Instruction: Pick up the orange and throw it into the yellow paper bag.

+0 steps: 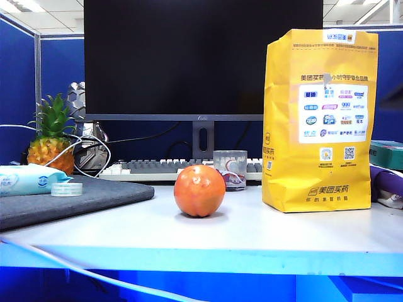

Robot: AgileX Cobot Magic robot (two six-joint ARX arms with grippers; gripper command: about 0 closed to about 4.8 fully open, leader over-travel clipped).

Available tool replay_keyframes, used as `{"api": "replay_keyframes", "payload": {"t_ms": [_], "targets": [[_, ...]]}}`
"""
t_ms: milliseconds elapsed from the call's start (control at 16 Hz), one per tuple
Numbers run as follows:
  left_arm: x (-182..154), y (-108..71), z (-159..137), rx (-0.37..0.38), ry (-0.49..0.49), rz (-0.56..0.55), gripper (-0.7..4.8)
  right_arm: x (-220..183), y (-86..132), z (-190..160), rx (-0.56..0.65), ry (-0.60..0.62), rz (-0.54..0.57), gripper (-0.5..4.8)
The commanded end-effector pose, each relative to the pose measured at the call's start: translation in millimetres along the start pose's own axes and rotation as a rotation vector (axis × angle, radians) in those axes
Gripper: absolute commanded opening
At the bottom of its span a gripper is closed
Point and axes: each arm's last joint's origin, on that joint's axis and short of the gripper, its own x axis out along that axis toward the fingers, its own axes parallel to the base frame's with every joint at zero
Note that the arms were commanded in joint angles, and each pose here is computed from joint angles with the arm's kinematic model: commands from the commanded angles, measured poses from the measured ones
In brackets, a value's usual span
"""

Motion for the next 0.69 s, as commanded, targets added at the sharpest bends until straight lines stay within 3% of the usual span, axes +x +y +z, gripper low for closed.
{"api": "replay_keyframes", "payload": {"t_ms": [62, 312, 374, 561, 686], "targets": [[-0.2, -1.0, 1.2, 0.02, -0.006, -0.023, 4.79, 0.6, 0.4, 2.0, -0.002, -0.042, 0.007, 4.48], [-0.3, -1.6, 0.1, 0.033, 0.01, -0.051, 4.79, 0.6, 0.2, 1.6, -0.001, -0.038, 0.004, 4.48], [-2.3, -6.2, 8.0, 0.062, -0.001, -0.148, 4.79, 0.4, 0.9, 4.1, -0.001, -0.063, 0.011, 4.48], [-3.6, -7.1, 20.6, 0.071, -0.079, -0.102, 4.79, -1.5, 3.6, 17.6, 0.115, -0.206, 0.036, 4.49], [-1.3, -8.1, 24.3, 0.06, -0.069, -0.112, 4.79, -1.7, 3.8, 18.5, 0.122, -0.212, 0.037, 4.49]]}}
